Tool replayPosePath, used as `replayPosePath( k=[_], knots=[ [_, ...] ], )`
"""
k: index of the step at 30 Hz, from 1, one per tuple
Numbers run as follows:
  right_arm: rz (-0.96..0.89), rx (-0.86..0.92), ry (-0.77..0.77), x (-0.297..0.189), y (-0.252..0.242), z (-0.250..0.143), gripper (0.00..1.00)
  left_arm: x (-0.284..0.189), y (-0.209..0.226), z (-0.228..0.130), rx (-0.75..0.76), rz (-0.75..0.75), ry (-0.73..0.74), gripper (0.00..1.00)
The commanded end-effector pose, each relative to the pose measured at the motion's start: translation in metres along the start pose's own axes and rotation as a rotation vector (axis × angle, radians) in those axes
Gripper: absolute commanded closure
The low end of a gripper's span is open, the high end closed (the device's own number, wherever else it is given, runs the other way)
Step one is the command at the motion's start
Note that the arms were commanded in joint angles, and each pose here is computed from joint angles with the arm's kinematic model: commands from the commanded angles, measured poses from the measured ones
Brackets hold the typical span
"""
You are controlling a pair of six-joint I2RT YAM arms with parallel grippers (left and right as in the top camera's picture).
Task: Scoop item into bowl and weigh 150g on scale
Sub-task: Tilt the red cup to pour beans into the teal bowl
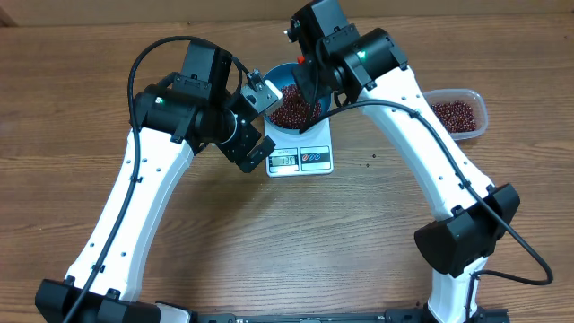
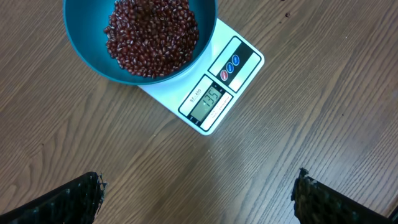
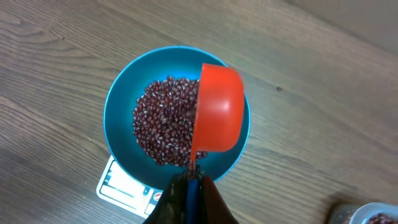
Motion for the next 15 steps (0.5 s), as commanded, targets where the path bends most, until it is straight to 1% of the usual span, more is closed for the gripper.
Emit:
replayPosePath(
  k=[1, 9, 15],
  knots=[
    [-0.024, -0.021, -0.056, -0.0134, 0.0036, 0.0075, 0.96, 0.0031, 0.0011, -0.0018, 0.009, -0.005, 0.007, 0.01],
    [-0.027, -0.022, -0.052, -0.0133, 0.0033, 0.0068, 0.96, 0.0031, 0.0011, -0.0018, 0.009, -0.006, 0.007, 0.01],
    [0.046, -0.007, -0.03, -0.0124, -0.0003, 0.0071, 0.96, 0.0031, 0.0011, -0.0018, 0.009, -0.005, 0.007, 0.01]
  ],
)
Point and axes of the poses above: each gripper's point midway between its finger pads, its own x axis out along the fingers, its own y axis along the line the jaws close on, z = x × y, the point moved 9 cm from there along -x, back along the fingers, and after that the axes turned 12 degrees about x, right-handed, at the moved point
